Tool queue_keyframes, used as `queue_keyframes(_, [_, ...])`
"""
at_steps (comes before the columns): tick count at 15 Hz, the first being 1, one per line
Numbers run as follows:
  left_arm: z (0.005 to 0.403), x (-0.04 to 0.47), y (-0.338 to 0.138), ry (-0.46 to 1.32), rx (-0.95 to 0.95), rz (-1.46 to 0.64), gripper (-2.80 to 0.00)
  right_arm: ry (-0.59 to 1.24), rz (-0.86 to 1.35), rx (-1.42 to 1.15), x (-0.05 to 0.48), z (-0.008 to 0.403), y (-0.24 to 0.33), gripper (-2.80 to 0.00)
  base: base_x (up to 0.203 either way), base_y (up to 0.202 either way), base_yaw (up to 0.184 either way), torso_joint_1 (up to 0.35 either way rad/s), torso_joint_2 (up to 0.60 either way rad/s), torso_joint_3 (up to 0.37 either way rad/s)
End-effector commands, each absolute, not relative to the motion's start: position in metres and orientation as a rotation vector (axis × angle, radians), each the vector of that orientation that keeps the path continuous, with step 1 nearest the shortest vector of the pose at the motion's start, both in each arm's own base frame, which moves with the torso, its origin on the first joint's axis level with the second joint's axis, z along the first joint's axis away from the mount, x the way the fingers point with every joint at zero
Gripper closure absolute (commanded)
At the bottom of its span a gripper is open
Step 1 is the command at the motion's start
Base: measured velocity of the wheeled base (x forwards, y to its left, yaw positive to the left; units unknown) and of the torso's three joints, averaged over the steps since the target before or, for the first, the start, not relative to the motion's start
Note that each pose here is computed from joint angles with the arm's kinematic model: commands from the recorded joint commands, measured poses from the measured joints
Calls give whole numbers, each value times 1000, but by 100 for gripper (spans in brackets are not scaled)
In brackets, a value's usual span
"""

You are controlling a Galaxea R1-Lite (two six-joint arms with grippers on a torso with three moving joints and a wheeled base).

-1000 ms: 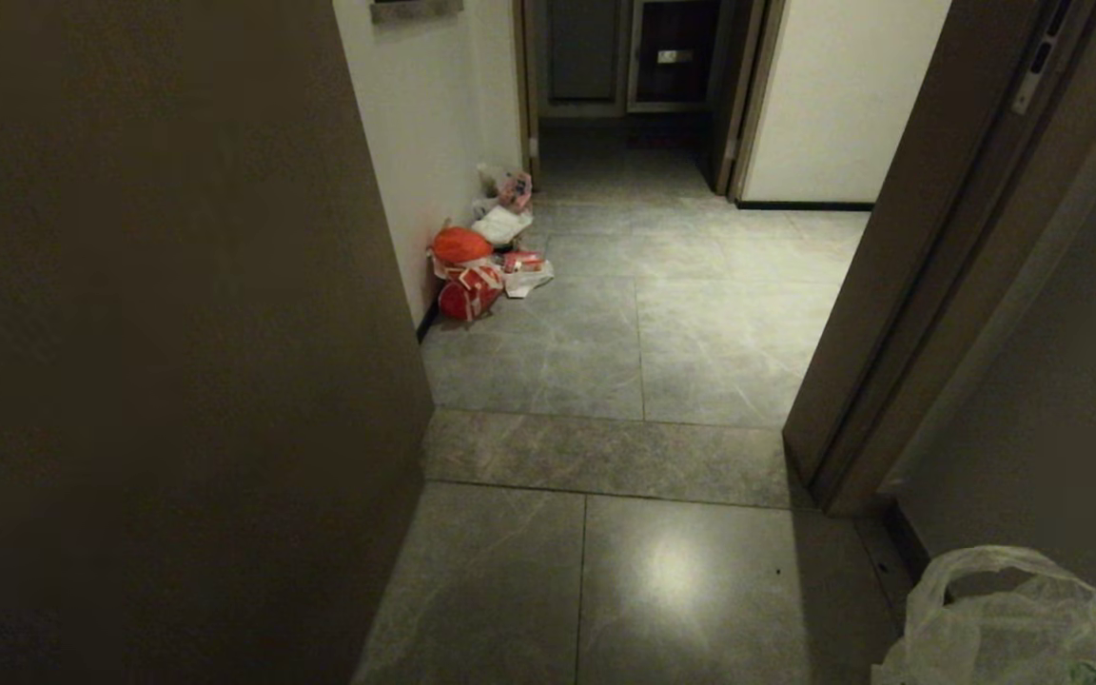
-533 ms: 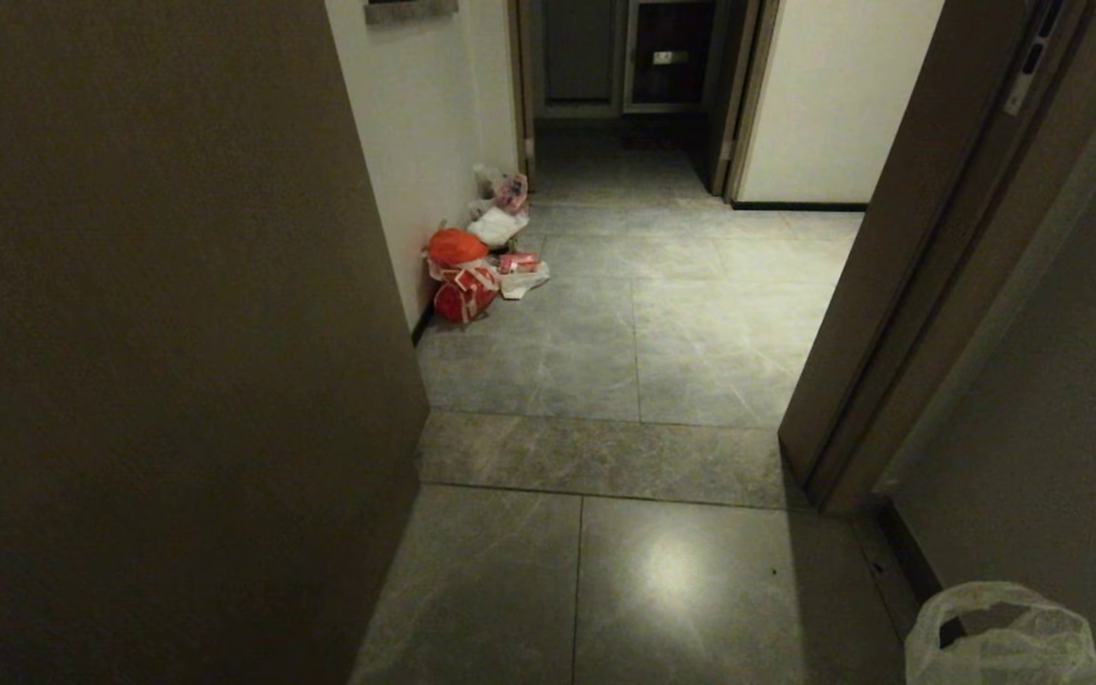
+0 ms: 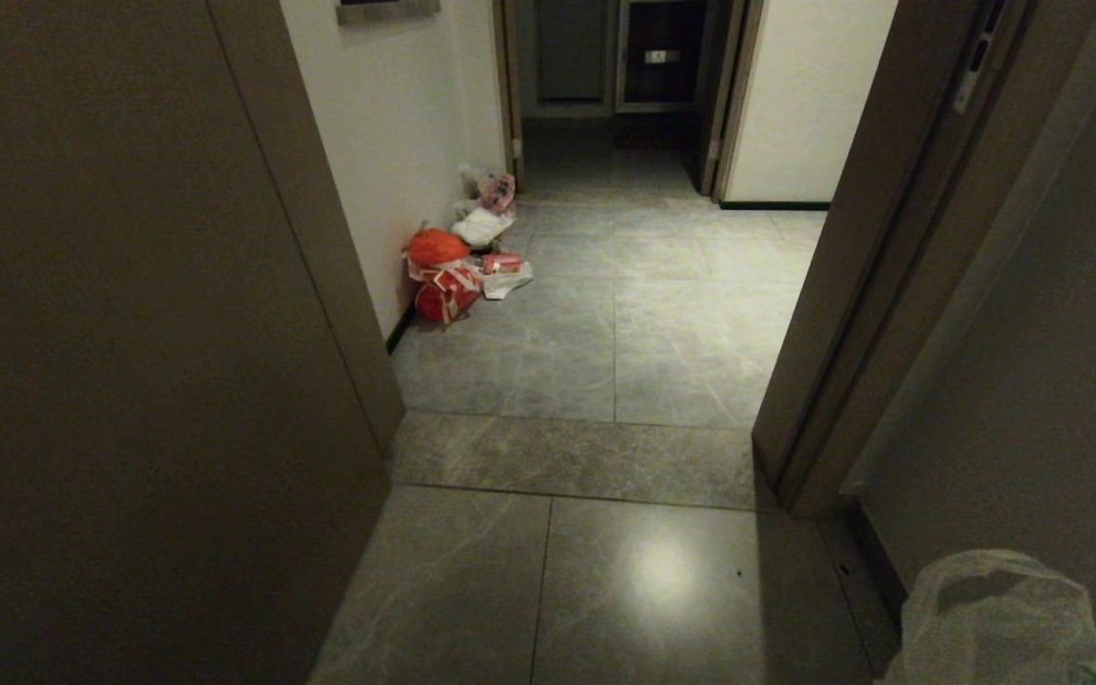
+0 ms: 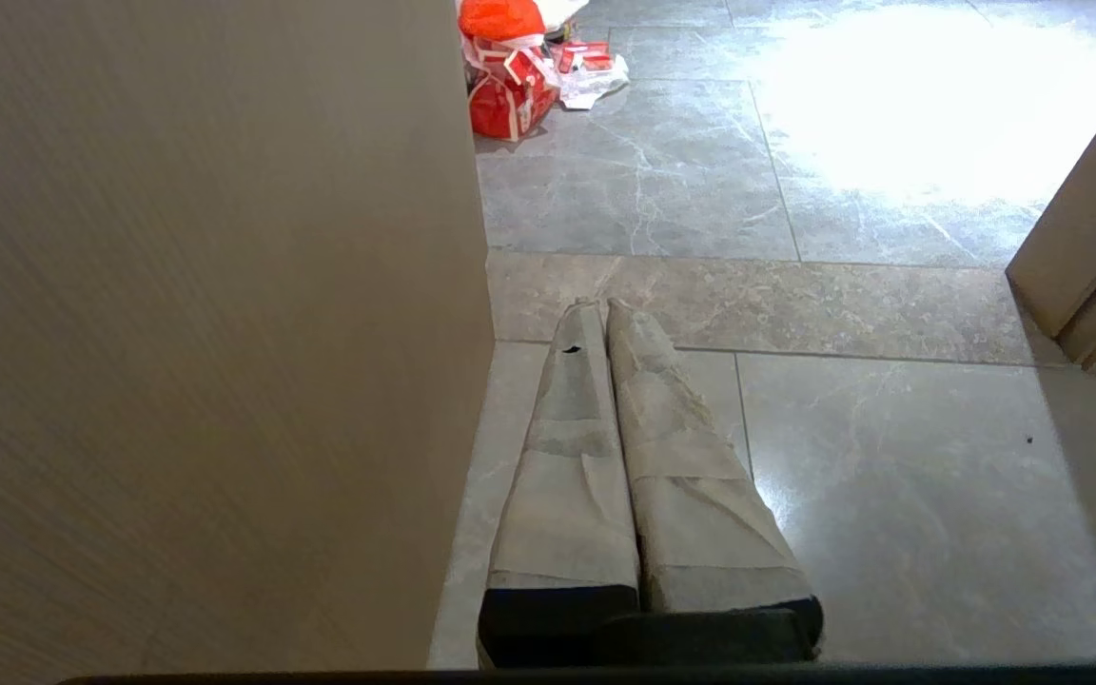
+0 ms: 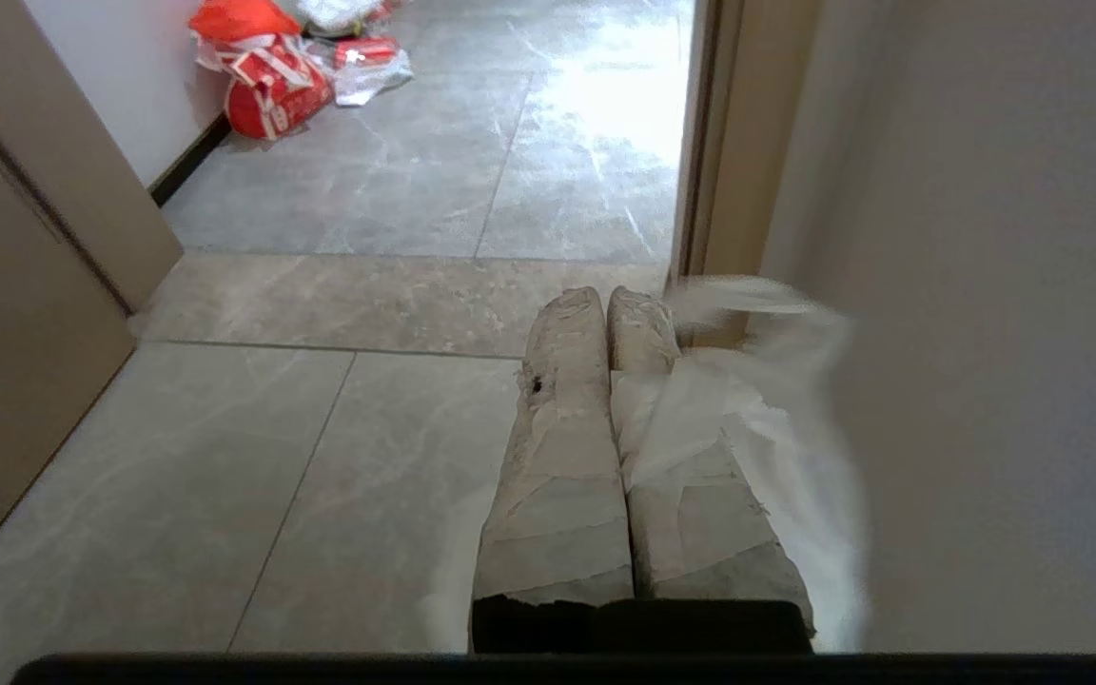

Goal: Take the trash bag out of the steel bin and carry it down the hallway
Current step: Put the trash bag at the door

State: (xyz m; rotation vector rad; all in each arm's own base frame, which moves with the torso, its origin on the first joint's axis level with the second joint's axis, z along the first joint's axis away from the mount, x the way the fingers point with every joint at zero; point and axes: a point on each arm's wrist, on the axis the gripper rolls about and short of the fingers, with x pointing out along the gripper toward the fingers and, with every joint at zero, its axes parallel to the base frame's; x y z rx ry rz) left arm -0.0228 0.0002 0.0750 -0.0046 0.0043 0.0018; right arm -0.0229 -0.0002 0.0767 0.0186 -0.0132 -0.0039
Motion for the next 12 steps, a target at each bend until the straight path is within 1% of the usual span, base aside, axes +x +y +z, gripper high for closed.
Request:
queue_keyframes(1, [75, -23, 0, 6, -5, 3, 0, -11, -3, 18, -23, 76, 0, 0, 0, 0, 0, 0, 0, 0])
queue_keyframes(10, [75, -23, 0, 6, -9, 3, 0, -11, -1, 18, -23, 76, 0, 0, 0, 0, 0, 0, 0, 0])
queue_keyframes(12, [75, -23, 0, 6, -10, 3, 0, -11, -1, 18, -23, 76, 0, 0, 164, 0, 0, 1, 2, 5])
